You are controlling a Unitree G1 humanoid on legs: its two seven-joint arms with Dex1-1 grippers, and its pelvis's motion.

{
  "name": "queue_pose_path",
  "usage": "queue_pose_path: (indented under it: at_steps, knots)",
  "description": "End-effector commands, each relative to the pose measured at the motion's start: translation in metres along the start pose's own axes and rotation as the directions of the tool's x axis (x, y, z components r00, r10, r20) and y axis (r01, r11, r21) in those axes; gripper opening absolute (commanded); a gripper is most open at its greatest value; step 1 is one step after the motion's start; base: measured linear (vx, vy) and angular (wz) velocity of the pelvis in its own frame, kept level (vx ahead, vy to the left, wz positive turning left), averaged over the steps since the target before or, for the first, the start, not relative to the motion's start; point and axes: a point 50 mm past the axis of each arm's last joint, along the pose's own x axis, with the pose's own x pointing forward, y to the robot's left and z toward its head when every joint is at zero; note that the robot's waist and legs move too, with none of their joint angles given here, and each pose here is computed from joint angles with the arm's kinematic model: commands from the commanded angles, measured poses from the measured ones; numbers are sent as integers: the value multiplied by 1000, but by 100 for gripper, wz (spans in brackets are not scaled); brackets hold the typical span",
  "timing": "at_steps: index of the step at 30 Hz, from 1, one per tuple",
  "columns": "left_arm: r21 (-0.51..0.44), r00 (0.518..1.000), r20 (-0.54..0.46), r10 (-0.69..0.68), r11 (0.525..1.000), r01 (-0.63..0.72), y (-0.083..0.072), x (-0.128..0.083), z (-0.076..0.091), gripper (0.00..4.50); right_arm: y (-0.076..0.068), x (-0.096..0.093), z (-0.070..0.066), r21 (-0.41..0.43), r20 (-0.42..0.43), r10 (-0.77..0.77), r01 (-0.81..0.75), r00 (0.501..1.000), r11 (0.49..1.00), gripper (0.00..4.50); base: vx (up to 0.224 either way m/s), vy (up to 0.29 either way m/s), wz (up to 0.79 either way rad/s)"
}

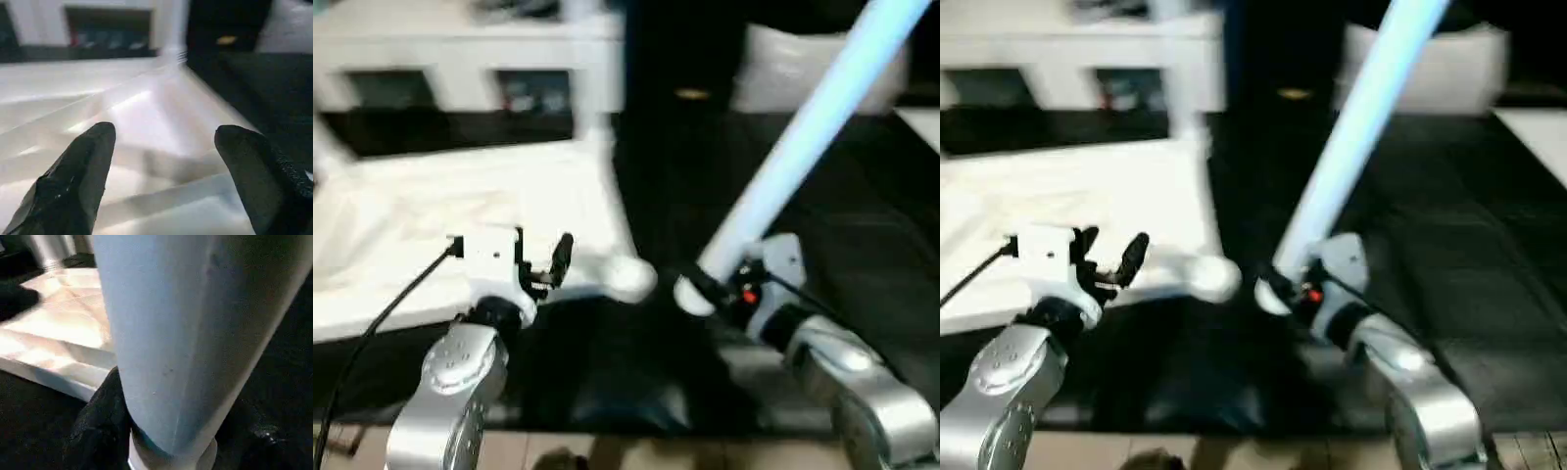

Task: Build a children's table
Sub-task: Pick table leg, then insert table leg to table base

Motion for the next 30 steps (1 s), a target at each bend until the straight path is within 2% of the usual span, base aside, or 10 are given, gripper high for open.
queue_pose_path:
  at_steps: [1, 5, 9, 13, 15, 17, 22, 23, 28, 30]
  knots:
    - [-1, 1000, 10, -22, 1000, 22, -6, 1, 3, 380, -9, -5, 5, -35, 20, -36, 37, 999, 999, 189, 194, 82, 11]
    - [-11, 999, 18, -51, 999, 51, -9, 1, 3, 380, -14, -7, 8, -70, 41, -56, 59, 998, 996, 189, 175, 27, 8]
    - [-2, 977, 1, -214, 977, 214, -19, -4, 1, 398, -23, -12, 14, -75, 106, -89, 97, 990, 992, 189, 83, -56, 9]
    - [35, 918, -57, -392, 918, 395, -23, -6, -4, 426, -29, -15, 16, -106, 97, -84, 95, 992, 990, 189, 16, -34, -2]
    - [69, 864, -94, -495, 863, 501, -24, -7, -4, 447, -32, -16, 18, -120, 136, -112, 129, 984, 984, 189, -66, 1, -3]
    - [94, 803, -147, -578, 800, 593, -22, -6, -3, 450, -31, -16, 13, -98, 89, -101, 110, 991, 989, 189, -87, 34, 6]
    - [120, 697, -238, -676, 692, 712, -17, -7, -4, 450, -30, -15, 9, -87, 65, -61, 66, 996, 994, 189, -77, 5, 5]
    - [114, 625, -289, -725, 623, 774, -14, -7, -4, 450, -27, -15, 9, -87, 69, -25, 31, 997, 996, 189, -61, -4, 0]
    - [148, 567, -350, -745, 554, 819, -3, 1, -5, 411, -28, -13, 9, -91, 76, -16, 23, 997, 996, 189, 0, 0, 0]
    - [154, 500, -425, -754, 484, 861, 6, 9, -8, 373, -28, -12, 7, -93, 72, -9, 16, 997, 996, 189, 0, 0, 0]
